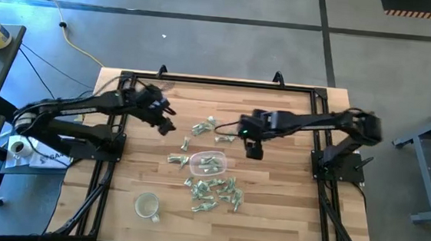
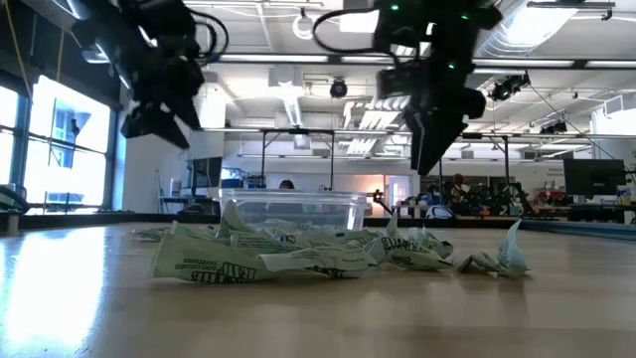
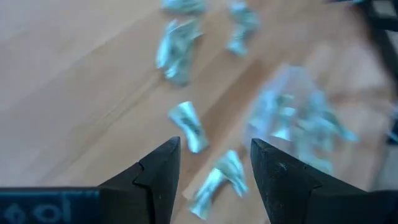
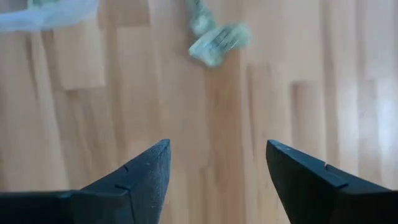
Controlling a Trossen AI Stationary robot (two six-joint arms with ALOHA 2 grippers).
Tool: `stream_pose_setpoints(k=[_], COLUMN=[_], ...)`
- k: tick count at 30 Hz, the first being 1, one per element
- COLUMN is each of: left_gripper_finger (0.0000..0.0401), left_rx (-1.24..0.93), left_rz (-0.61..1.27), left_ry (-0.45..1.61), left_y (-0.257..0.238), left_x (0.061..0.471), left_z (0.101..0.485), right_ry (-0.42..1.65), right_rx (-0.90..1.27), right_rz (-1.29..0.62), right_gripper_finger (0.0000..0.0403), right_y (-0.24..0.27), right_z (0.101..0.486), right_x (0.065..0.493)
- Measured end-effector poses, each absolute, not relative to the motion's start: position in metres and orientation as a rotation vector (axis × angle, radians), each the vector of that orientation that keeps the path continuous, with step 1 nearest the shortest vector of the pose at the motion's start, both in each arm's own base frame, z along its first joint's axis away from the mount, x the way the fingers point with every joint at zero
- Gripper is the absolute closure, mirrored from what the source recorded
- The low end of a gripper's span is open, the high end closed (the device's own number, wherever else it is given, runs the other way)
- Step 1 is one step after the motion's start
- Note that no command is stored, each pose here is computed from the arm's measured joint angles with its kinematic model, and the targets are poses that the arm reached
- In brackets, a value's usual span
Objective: Pick and place Stevia / Truvia into bins
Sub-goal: Put the stevia packet into the transparent container
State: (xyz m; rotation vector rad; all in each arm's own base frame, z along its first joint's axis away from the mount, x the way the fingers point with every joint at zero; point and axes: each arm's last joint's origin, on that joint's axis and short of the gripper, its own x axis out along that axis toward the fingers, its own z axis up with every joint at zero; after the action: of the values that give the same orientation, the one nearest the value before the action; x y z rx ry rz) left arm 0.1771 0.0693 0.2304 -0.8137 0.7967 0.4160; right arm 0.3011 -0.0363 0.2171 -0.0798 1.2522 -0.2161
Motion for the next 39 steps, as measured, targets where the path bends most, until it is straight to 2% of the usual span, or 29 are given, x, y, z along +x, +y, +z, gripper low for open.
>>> stream_pose_setpoints(k=[4,8,11,21,32,39], left_gripper_finger=[0.0171,0.0171,0.0171,0.0171,0.0173,0.0219], left_rx=[-0.888,-1.087,-1.131,-0.918,-0.924,-0.874], left_rz=[0.494,0.603,0.647,0.812,0.826,0.821], left_ry=[0.863,0.867,0.87,0.959,1.036,1.085], left_y=[0.068,0.067,0.059,0.036,0.037,0.038], left_x=[0.204,0.227,0.242,0.272,0.28,0.281], left_z=[0.206,0.181,0.171,0.171,0.15,0.142], right_ry=[1.144,1.145,1.136,1.123,1.114,1.128], right_rx=[-0.108,-0.101,-0.082,-0.053,-0.025,-0.024], right_rz=[-0.18,-0.229,-0.255,-0.306,-0.327,-0.331], right_gripper_finger=[0.015,0.0148,0.0149,0.0148,0.0148,0.0148], right_y=[-0.05,-0.066,-0.074,-0.088,-0.09,-0.09], right_z=[0.212,0.203,0.197,0.19,0.19,0.19], right_x=[0.287,0.282,0.279,0.274,0.273,0.272])
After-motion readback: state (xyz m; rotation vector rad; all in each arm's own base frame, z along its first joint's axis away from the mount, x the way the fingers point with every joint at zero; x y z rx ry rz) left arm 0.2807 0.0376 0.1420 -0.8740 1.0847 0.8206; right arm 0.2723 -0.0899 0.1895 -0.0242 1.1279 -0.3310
